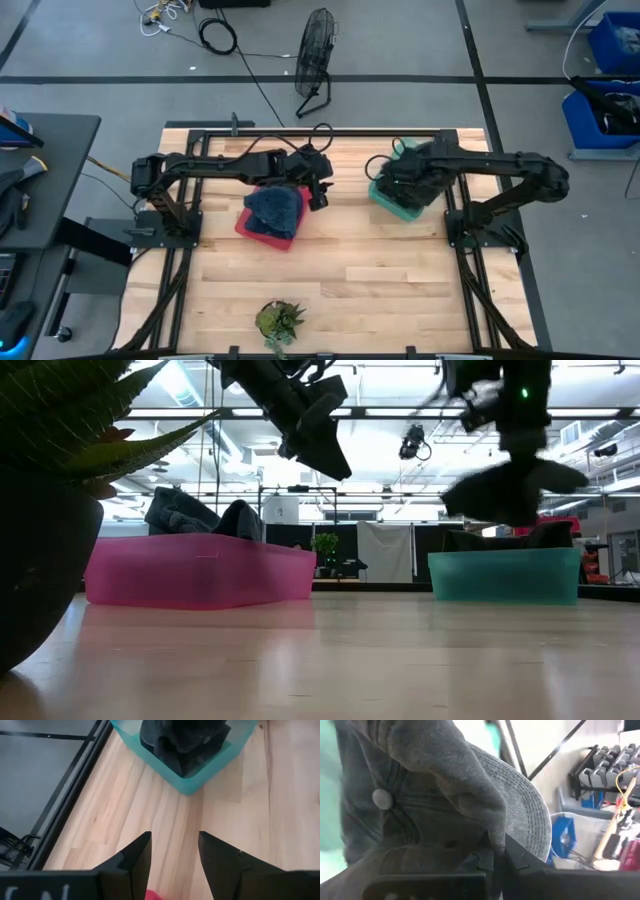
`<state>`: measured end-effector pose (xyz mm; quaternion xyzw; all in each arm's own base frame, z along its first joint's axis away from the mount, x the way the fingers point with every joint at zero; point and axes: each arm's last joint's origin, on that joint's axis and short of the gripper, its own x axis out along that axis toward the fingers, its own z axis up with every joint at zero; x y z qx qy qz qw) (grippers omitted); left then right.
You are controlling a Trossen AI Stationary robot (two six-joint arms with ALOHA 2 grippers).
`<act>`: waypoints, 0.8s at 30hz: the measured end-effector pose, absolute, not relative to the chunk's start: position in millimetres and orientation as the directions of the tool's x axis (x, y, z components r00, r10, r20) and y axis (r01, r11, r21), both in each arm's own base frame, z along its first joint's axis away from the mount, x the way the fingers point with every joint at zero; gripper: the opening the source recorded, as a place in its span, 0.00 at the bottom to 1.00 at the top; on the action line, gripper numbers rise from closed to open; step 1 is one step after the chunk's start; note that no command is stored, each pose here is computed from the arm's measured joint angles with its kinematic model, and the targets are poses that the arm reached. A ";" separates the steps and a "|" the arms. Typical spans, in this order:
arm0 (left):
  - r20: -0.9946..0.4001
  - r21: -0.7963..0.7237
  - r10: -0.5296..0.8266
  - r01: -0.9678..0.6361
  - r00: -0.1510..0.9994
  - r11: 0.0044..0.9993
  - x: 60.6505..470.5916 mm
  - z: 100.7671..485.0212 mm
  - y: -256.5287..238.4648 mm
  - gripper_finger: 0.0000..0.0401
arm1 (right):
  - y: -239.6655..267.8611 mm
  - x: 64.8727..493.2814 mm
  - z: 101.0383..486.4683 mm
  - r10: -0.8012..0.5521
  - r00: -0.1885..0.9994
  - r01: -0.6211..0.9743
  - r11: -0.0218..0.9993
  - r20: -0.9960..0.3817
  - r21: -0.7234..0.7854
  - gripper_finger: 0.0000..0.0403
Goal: Pick & Place hat
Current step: Put the black cap into the green bin
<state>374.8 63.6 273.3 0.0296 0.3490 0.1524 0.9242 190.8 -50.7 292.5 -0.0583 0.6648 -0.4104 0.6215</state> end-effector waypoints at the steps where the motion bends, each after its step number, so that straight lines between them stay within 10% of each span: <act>1: -0.637 0.168 0.302 -0.255 0.709 0.952 374.7 273.1 63.6 0.42 | -52.8 189.5 285.2 -0.580 -0.237 0.412 0.667 -0.779 -0.621 0.01; 24: -0.646 0.192 0.301 -0.232 0.701 0.953 374.0 272.1 63.7 0.42 | -75.5 194.5 227.4 -0.455 -0.090 0.448 0.776 -0.886 -0.444 0.02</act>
